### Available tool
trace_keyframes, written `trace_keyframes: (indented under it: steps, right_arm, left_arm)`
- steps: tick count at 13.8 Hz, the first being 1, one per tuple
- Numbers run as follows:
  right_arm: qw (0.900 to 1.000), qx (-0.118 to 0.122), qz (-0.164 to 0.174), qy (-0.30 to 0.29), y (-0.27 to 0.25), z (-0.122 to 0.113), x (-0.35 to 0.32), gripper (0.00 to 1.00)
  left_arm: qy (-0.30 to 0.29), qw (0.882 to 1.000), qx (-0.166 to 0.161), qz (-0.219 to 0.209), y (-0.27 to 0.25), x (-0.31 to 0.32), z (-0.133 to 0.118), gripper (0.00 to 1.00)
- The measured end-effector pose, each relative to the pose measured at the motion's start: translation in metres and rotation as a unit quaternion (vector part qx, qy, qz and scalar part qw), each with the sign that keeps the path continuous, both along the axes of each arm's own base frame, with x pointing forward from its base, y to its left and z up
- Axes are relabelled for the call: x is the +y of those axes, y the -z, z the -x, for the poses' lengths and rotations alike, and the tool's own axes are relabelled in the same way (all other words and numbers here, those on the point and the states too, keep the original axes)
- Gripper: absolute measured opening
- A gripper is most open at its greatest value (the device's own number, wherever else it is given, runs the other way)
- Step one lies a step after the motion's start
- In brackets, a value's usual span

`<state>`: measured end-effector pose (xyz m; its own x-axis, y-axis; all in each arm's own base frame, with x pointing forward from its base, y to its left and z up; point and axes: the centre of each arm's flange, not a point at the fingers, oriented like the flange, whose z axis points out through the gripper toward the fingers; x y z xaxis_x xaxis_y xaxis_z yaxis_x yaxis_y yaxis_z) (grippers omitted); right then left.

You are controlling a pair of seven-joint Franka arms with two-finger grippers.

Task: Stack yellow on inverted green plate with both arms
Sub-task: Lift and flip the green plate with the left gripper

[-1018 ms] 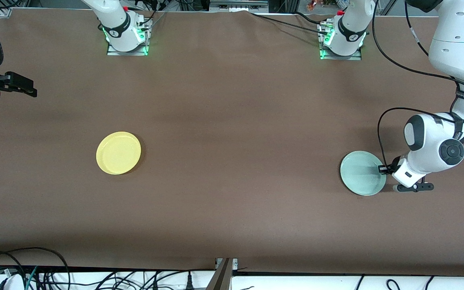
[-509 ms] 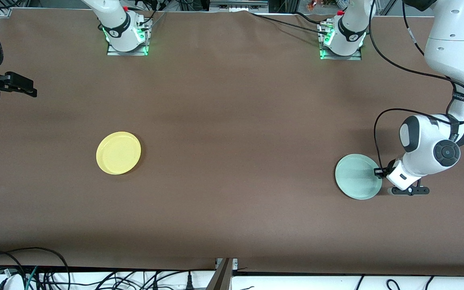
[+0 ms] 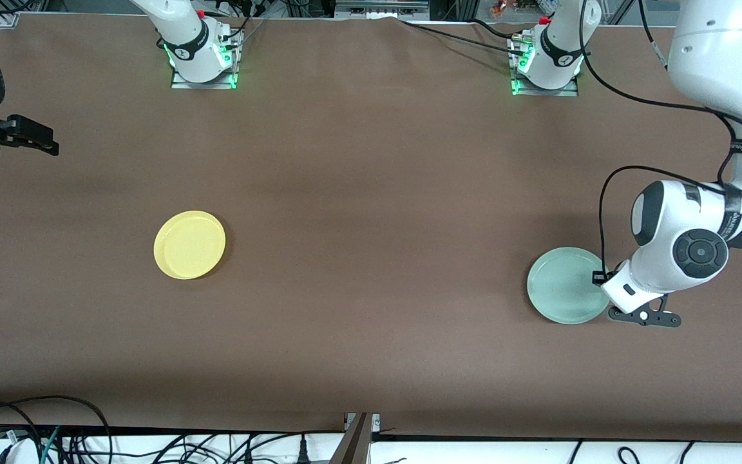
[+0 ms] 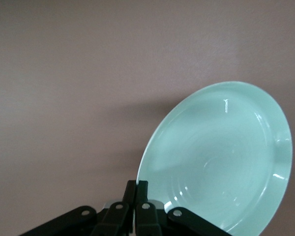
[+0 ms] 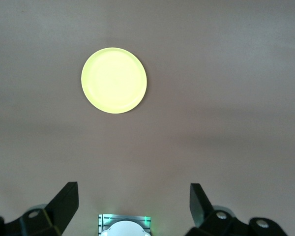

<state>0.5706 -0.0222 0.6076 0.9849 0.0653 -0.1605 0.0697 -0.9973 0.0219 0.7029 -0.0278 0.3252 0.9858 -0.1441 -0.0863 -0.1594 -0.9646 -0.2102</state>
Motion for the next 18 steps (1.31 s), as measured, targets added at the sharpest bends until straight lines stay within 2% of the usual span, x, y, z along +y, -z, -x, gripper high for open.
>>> trace_keyframes:
  steps: [3,5,6,8,10,11,13,15,17,18]
  right_arm:
    - [1.000,0.000,0.000,0.000,0.000,0.000,0.000,1.00]
    - [1.000,0.000,0.000,0.000,0.000,0.000,0.000,1.00]
    - [1.000,0.000,0.000,0.000,0.000,0.000,0.000,1.00]
    - [1.000,0.000,0.000,0.000,0.000,0.000,0.000,1.00]
    - [1.000,0.000,0.000,0.000,0.000,0.000,0.000,1.00]
    - [1.000,0.001,0.000,0.000,0.001,0.000,0.000,1.00]
    - [1.000,0.002,0.000,0.000,0.003,-0.001,0.000,1.00]
    - [1.000,0.007,0.000,0.000,0.008,-0.004,0.000,1.00]
    - [1.000,0.015,0.000,0.000,0.017,-0.008,0.000,1.00]
    - [1.000,0.020,0.001,0.000,0.023,-0.011,0.001,1.00]
  left_arm:
    - [0.046,0.998,-0.009,-0.041,-0.036,-0.085,0.002,0.03]
    - [0.051,0.996,-0.024,-0.068,-0.039,-0.169,0.021,0.03]
    - [0.064,0.992,-0.040,-0.097,-0.034,-0.211,0.033,0.03]
    - [0.097,0.978,-0.085,-0.163,-0.023,-0.286,0.062,0.03]
    - [0.132,0.966,-0.108,-0.195,-0.018,-0.336,0.088,0.03]
    - [0.160,0.953,-0.128,-0.221,-0.019,-0.354,0.097,0.03]
    - [0.224,0.914,-0.172,-0.291,-0.019,-0.390,0.116,0.03]
    - [0.272,0.881,-0.198,-0.333,-0.007,-0.426,0.139,0.03]
    - [0.304,0.859,-0.215,-0.351,0.013,-0.455,0.156,0.03]
    - [0.309,0.854,-0.225,-0.353,0.022,-0.469,0.162,0.03]
